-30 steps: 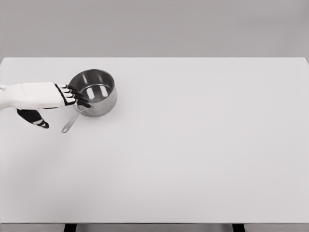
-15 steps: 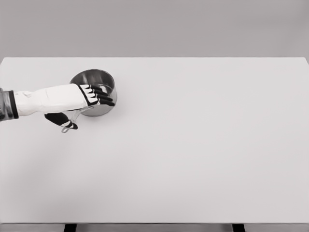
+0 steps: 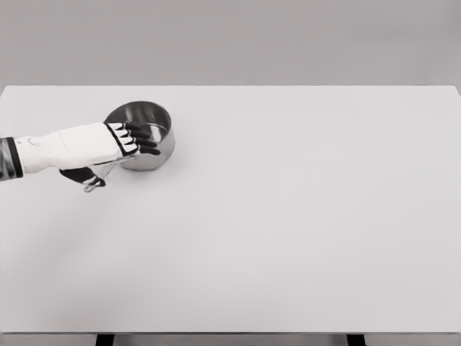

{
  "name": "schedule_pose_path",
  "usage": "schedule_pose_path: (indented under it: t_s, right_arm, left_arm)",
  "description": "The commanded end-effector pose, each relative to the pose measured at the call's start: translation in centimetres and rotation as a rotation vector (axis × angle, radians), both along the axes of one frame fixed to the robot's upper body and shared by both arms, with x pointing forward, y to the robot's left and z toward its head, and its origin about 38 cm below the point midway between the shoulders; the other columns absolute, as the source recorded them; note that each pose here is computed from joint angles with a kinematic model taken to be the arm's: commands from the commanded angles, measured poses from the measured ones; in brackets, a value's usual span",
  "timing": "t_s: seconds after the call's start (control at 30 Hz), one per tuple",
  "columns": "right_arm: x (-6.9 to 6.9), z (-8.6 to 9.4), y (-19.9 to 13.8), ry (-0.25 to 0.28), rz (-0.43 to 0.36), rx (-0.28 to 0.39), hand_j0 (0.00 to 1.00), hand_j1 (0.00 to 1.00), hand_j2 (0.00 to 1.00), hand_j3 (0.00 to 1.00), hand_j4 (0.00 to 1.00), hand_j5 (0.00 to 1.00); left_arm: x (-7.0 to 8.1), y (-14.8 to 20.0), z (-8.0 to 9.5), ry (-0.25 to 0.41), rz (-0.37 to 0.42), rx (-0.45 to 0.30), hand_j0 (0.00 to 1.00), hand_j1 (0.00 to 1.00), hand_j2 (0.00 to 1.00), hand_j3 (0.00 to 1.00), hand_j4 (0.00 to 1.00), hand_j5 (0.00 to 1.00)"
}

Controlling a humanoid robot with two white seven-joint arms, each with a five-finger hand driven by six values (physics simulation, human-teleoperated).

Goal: Rotate pot handle

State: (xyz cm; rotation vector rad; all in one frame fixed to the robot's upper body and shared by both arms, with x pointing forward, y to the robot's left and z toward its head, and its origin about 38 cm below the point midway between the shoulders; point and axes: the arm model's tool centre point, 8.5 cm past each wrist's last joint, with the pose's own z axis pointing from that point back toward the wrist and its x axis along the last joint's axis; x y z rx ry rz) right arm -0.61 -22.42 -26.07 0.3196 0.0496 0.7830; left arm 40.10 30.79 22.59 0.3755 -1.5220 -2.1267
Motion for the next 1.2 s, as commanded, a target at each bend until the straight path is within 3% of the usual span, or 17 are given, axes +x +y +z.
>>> schedule_pose_path:
  t_s: [0.0,0.57,0.67,0.87,1.17]
  right_arm:
    - [0.0,0.0,0.0,0.0,0.0,0.0,1.0,1.0,1.0,1.0,1.0,1.0]
    - [0.0,0.0,0.0,0.0,-0.002,0.0,1.0,1.0,1.0,1.0,1.0,1.0]
    - [0.0,0.0,0.0,-0.001,0.0,0.001,1.0,1.0,1.0,1.0,1.0,1.0]
    - [0.0,0.0,0.0,0.0,-0.002,0.0,1.0,1.0,1.0,1.0,1.0,1.0]
    - [0.0,0.0,0.0,0.0,0.0,0.0,1.0,1.0,1.0,1.0,1.0,1.0]
  left_arm:
    - [0.4,1.0,0.0,-0.019,0.031,0.004,1.0,1.0,1.0,1.0,1.0,1.0]
    - [2.6,5.9,-0.6,-0.033,0.203,-0.032,1.0,1.0,1.0,1.0,1.0,1.0]
    - [2.7,5.8,-0.7,-0.04,0.202,-0.023,1.0,1.0,1.0,1.0,1.0,1.0]
    - [3.0,5.2,-0.5,-0.129,0.187,-0.054,1.0,1.0,1.0,1.0,1.0,1.0]
    - [2.9,5.8,-0.3,-0.143,0.202,-0.077,1.0,1.0,1.0,1.0,1.0,1.0]
